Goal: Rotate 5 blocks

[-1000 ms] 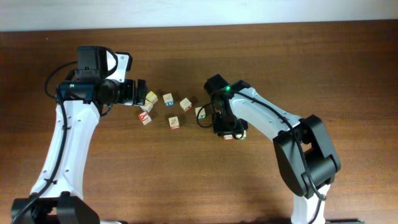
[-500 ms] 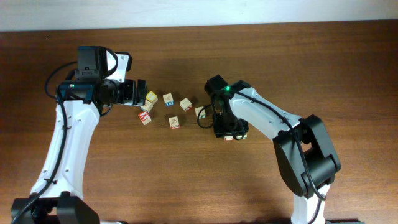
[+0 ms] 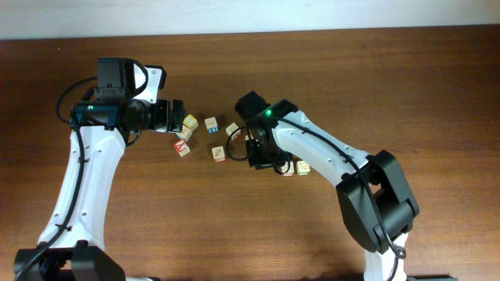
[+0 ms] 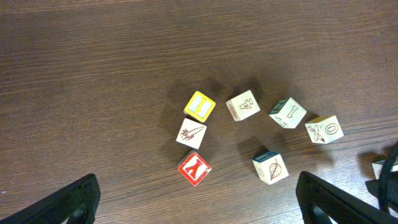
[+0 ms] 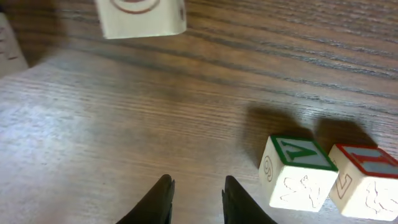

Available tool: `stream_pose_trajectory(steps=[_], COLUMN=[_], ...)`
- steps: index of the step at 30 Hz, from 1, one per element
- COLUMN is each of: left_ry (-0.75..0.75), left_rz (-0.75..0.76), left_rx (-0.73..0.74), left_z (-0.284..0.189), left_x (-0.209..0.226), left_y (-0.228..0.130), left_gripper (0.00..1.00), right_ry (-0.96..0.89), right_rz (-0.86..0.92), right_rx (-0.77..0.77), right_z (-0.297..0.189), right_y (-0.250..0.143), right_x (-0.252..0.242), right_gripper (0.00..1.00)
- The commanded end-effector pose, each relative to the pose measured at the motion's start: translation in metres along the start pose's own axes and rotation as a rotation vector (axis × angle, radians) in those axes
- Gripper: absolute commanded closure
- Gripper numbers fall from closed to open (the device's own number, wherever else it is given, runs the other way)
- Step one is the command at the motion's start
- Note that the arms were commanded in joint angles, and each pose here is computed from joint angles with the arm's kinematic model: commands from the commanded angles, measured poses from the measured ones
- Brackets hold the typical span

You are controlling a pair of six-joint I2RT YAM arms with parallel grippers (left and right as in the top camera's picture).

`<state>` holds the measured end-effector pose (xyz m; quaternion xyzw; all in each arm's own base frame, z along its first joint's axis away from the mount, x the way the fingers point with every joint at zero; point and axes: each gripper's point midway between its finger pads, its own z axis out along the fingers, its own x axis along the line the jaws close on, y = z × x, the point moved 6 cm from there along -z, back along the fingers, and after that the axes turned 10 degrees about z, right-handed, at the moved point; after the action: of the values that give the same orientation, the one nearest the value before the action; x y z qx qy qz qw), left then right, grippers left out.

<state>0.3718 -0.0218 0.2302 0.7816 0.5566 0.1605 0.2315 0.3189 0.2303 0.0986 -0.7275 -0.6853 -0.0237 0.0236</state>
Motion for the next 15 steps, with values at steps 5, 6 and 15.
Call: stream_pose_trajectory(steps=[5,6,15], left_ry=[0.01,0.01,0.01], left_rz=[-0.01,-0.01,-0.01], left_rx=[-0.018,-0.018,-0.018], left_z=[-0.004,-0.004,-0.004], left_x=[0.002,0.002,0.002], left_y=[0.006,0.006,0.006], left_gripper=[0.01,0.01,0.01], right_ry=[-0.058,-0.06,-0.099], right_rz=[0.05,0.05,0.115], right_rx=[0.026,0.028,0.056], right_z=[0.019,0.02,0.027], right_y=[-0.002,-0.002,-0.002], right_x=[-0.008,-0.008,-0.023], right_gripper=[0.73,0.73,0.75])
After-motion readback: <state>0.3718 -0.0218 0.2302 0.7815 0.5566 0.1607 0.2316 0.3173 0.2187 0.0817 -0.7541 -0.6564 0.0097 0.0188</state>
